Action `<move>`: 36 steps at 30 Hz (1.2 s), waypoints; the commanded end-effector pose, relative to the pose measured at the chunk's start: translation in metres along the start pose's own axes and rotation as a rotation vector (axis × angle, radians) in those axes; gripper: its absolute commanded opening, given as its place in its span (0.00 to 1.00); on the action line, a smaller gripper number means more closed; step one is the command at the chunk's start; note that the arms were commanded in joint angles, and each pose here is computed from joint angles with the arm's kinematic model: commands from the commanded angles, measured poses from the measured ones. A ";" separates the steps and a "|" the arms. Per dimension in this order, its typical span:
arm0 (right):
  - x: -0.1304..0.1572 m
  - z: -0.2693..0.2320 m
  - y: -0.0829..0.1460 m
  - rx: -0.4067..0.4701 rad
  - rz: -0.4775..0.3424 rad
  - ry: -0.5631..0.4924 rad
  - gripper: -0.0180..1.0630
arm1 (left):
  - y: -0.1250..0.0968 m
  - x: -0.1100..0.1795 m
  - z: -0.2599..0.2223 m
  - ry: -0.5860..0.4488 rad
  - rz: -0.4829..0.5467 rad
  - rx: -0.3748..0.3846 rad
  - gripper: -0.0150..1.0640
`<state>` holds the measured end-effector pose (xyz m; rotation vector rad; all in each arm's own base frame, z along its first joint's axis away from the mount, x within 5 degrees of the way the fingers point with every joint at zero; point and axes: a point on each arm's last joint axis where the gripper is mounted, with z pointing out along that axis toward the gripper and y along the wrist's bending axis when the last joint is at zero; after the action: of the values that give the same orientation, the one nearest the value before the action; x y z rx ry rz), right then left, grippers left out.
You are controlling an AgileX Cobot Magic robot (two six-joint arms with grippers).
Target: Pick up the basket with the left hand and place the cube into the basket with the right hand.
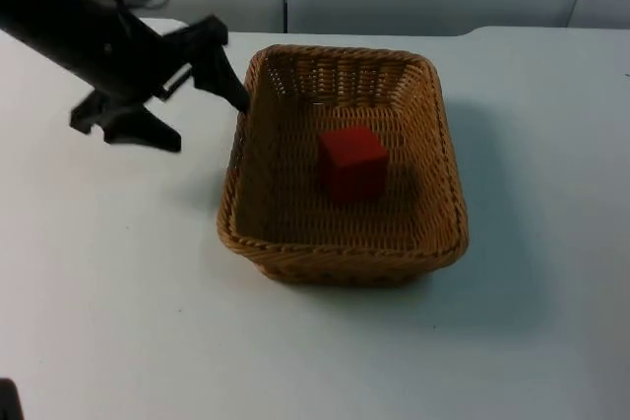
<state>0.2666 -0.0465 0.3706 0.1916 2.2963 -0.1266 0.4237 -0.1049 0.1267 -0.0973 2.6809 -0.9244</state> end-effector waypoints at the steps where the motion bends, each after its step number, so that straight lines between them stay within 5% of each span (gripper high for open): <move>1: -0.002 -0.009 -0.001 0.001 -0.002 -0.043 0.01 | -0.014 -0.013 -0.039 -0.070 0.037 0.018 0.63; 3: -0.003 -0.014 -0.001 0.001 -0.001 -0.065 0.01 | -0.017 -0.015 -0.049 -0.091 0.053 0.014 0.58; 6: -0.003 -0.042 -0.002 0.001 0.024 -0.135 0.01 | -0.045 -0.017 -0.115 -0.169 0.235 -0.069 0.21; 7: -0.003 -0.042 -0.002 0.001 0.024 -0.135 0.01 | -0.045 -0.017 -0.115 -0.169 0.235 -0.069 0.21; 9: -0.001 -0.065 -0.003 0.001 0.033 -0.182 0.01 | -0.066 -0.007 -0.153 -0.180 0.341 -0.103 0.01; 16: 0.033 -0.167 -0.005 -0.016 0.105 -0.429 0.01 | -0.120 0.073 -0.270 -0.477 0.531 -0.151 0.01; 22: 0.079 -0.210 -0.005 -0.036 0.111 -0.543 0.01 | -0.128 0.158 -0.318 -0.648 0.617 -0.156 0.01; 26: 0.138 -0.215 -0.003 -0.059 0.143 -0.519 0.01 | -0.112 0.247 -0.329 -0.744 0.693 -0.149 0.01; 29: 0.161 -0.205 -0.001 -0.073 0.152 -0.472 0.01 | -0.099 0.281 -0.328 -0.778 0.710 -0.167 0.01; 32: 0.186 -0.193 0.001 -0.081 0.157 -0.420 0.01 | -0.084 0.306 -0.327 -0.801 0.677 -0.231 0.01; 36: 0.223 -0.187 0.005 -0.148 0.069 -0.398 0.01 | -0.056 0.348 -0.334 -0.815 0.609 -0.421 0.01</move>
<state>-0.0050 0.0041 0.3425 0.2339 1.8759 0.0214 0.0021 -0.0163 0.3283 0.2665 1.8666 -0.1436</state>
